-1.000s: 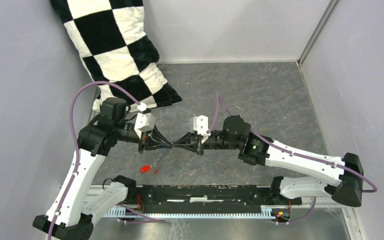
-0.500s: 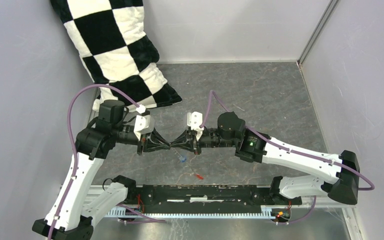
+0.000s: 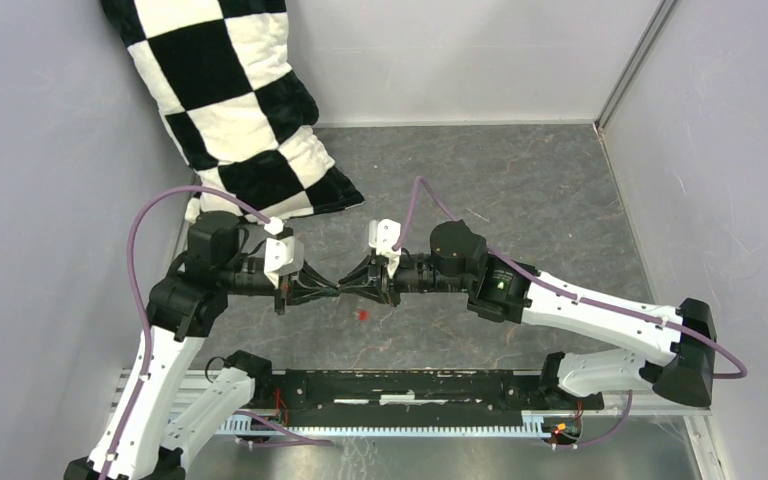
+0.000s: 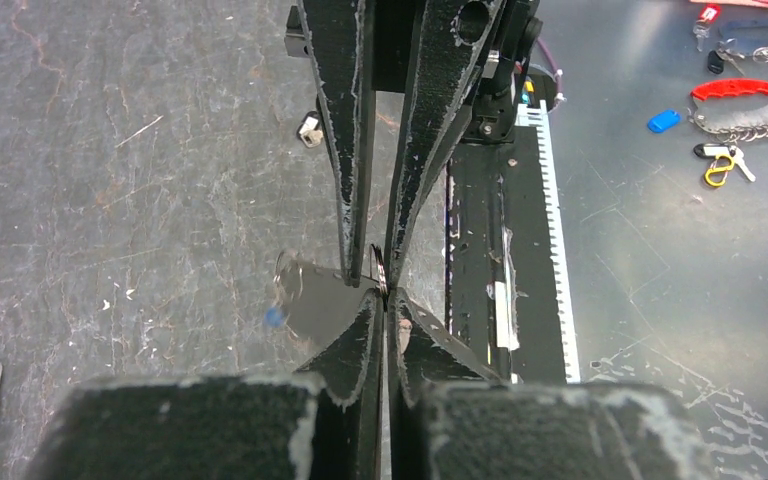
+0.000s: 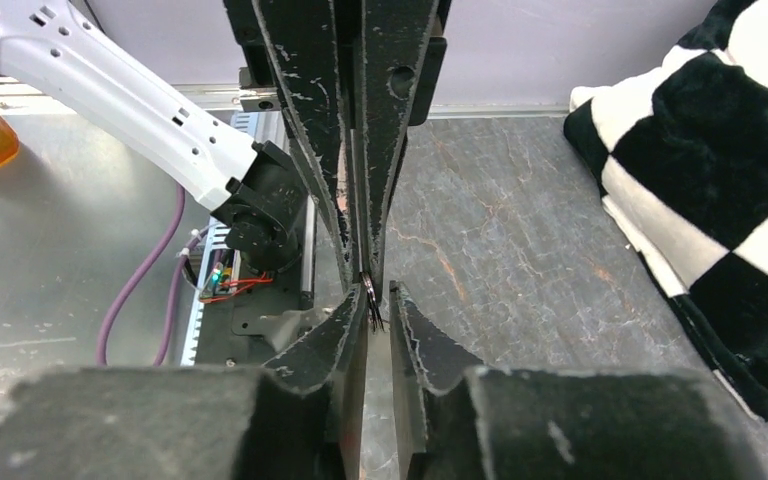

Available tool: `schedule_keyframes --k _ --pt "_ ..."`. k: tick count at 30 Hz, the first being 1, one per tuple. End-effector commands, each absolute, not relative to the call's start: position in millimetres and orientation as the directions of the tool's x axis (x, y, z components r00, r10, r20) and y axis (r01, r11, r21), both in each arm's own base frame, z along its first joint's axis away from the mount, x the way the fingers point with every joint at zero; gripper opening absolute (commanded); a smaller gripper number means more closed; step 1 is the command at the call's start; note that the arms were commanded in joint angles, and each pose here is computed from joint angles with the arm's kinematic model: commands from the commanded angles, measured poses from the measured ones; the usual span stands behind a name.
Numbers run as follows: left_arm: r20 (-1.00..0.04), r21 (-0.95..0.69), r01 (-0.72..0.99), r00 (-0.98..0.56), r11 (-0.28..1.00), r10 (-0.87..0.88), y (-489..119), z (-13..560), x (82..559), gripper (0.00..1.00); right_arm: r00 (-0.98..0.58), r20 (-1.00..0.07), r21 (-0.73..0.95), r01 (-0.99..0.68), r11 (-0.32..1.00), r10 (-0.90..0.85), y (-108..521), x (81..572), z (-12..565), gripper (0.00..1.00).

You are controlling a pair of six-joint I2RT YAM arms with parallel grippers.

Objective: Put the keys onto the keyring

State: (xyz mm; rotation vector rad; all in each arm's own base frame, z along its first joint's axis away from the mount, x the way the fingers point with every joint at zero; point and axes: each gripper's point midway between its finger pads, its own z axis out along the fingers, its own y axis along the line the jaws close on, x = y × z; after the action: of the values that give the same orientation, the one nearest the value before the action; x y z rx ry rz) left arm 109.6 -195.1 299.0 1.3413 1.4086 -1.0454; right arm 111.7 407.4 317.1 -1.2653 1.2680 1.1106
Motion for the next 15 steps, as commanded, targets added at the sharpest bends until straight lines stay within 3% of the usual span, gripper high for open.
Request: schedule_keyframes --k 1,7,15 --pt "-0.984 0.088 0.995 0.079 0.051 0.16 -203.5 321.0 118.4 0.02 0.032 -0.998 -0.035 -0.999 -0.038 0.06 417.3 90.1 368.9 0.23" --pt "-0.987 0.086 0.995 0.077 0.056 0.144 -204.8 324.6 119.7 0.02 0.017 -0.994 -0.024 -0.998 -0.066 0.104 409.5 81.2 382.9 0.37" --pt "-0.989 0.086 0.994 0.078 0.066 0.122 -205.9 328.9 120.7 0.02 0.006 -0.992 -0.02 -0.994 -0.109 0.129 399.8 69.9 389.9 0.4"
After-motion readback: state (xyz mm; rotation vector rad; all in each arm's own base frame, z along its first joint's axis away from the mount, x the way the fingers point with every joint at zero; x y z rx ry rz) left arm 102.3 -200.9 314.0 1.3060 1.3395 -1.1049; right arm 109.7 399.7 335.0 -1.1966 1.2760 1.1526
